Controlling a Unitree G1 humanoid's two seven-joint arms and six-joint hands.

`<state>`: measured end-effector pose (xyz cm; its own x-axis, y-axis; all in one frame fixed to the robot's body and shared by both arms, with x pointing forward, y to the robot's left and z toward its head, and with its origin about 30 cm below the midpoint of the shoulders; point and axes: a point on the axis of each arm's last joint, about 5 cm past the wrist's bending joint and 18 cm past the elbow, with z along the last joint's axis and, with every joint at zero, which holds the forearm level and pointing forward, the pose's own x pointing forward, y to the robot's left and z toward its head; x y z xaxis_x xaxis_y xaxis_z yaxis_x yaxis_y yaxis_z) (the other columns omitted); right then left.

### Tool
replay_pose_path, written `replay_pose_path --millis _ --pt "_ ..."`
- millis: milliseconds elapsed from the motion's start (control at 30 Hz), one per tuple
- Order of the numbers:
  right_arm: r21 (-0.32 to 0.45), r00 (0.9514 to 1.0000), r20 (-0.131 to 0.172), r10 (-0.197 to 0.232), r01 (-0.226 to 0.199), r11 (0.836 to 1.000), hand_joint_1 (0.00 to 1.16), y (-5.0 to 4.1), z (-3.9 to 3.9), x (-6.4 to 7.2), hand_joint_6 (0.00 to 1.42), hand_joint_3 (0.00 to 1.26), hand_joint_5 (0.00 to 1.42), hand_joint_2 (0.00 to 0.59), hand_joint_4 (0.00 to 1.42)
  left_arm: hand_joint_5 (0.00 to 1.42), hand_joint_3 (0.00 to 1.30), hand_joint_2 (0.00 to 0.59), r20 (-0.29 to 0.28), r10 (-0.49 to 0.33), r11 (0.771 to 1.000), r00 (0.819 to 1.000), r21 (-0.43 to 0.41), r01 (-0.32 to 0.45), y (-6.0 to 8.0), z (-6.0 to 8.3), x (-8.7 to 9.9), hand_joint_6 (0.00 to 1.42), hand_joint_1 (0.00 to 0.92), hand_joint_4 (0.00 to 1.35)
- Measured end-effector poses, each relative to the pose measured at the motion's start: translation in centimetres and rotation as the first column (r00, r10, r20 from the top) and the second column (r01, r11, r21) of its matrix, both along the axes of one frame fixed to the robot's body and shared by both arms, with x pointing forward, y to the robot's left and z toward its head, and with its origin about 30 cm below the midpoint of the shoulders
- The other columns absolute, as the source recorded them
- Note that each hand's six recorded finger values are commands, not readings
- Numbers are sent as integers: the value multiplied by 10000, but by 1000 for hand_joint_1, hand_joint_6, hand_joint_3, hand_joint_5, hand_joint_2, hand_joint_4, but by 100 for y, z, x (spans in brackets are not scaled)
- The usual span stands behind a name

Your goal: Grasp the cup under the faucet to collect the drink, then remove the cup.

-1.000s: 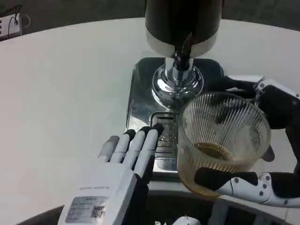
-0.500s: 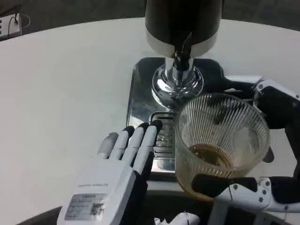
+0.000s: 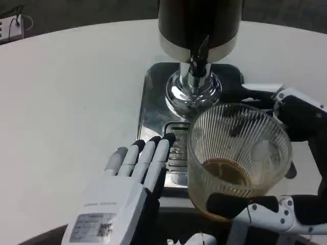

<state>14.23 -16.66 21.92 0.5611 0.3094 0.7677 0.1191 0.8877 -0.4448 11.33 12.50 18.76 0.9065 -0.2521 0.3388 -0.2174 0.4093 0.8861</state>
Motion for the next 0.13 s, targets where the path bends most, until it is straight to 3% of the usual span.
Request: replay_pose_path --millis 133 --pt "-7 10000 15 -8 8 10000 1162 -1 2 -1 1424 697 1110 129 918 0 0 143 34 53 10000 10000 9 -53 10 5 2 0 0 0"
